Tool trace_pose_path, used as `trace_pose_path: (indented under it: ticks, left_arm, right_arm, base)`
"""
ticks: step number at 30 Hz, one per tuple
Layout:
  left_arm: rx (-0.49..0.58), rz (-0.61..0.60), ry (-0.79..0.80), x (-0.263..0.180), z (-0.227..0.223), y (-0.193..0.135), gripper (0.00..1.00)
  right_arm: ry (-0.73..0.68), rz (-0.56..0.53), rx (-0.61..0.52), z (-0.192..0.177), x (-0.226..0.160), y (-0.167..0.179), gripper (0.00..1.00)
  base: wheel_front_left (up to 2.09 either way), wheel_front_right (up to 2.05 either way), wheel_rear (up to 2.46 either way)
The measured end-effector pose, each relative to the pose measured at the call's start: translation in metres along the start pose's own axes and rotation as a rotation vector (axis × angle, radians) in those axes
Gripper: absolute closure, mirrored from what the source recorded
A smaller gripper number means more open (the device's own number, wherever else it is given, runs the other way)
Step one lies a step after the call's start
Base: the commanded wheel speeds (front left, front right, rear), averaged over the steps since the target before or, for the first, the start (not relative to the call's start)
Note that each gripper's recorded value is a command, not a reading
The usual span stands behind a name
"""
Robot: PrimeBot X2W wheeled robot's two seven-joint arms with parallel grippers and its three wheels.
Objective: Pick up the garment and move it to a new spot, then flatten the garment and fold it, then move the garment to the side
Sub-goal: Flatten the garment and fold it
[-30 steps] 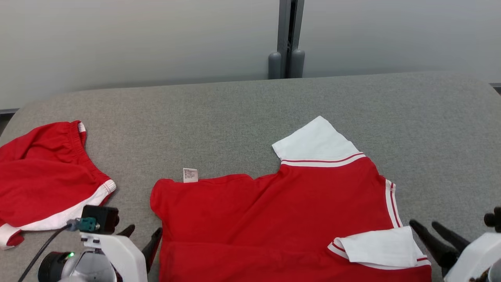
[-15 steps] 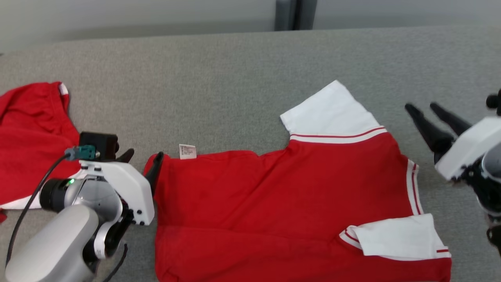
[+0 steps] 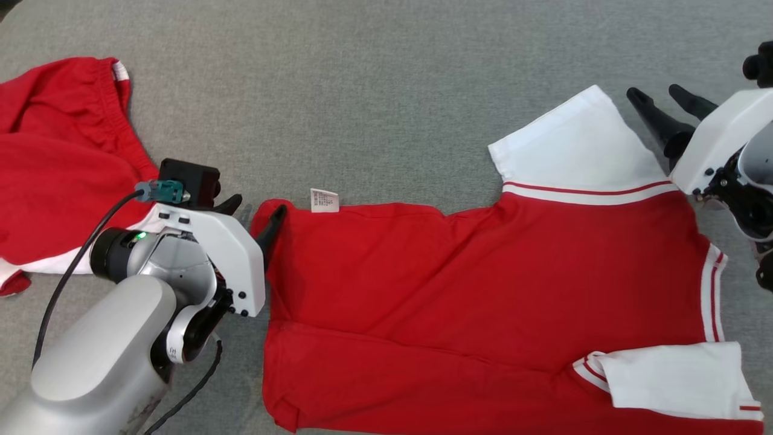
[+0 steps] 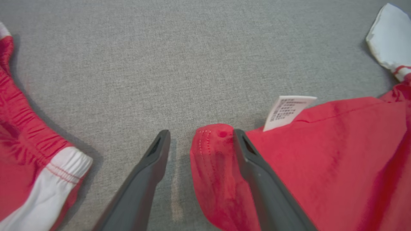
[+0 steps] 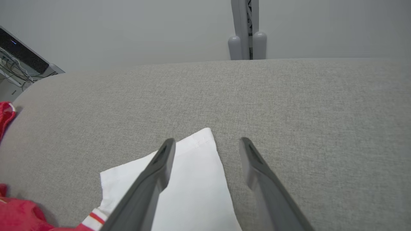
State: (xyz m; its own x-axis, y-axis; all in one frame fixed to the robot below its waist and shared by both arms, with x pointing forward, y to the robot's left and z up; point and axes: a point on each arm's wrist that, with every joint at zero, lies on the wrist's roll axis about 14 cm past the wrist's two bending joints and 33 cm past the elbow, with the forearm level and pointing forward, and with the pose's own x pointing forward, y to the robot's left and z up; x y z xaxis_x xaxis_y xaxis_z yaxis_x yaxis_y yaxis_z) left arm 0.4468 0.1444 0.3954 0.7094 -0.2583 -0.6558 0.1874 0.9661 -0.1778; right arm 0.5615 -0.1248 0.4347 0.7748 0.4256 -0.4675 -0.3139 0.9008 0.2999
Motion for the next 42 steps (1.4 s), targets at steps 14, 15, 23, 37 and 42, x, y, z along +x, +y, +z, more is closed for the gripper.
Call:
trace_pose_path:
  ticks: [14, 15, 23, 37, 42]
  left_arm:
    - [0.006, -0.019, 0.047, 0.007, -0.009, 0.0, 0.0]
    - [0.006, -0.018, 0.055, 0.008, -0.01, 0.0, 0.0]
    - [0.009, -0.041, 0.089, 0.012, -0.015, -0.005, 1.0]
    - [-0.016, -0.029, 0.007, 0.006, 0.004, -0.001, 1.0]
    - [-0.027, -0.017, -0.003, 0.002, 0.008, 0.004, 1.0]
  right_arm:
    - [0.14, 0.012, -0.016, -0.035, 0.045, 0.003, 0.0]
    - [0.146, 0.015, -0.013, -0.037, 0.047, 0.003, 0.0]
    - [0.172, 0.039, -0.001, -0.044, 0.053, 0.011, 1.0]
    - [0.022, 0.02, 0.003, -0.009, 0.031, 0.005, 1.0]
    - [-0.062, 0.009, 0.002, 0.013, 0.017, 0.002, 1.0]
  base:
    - [0.0, 0.0, 0.0]
    - [0.0, 0.0, 0.0]
    - [0.0, 0.0, 0.0]
    - [0.0, 0.0, 0.0]
    - [0.0, 0.0, 0.0]
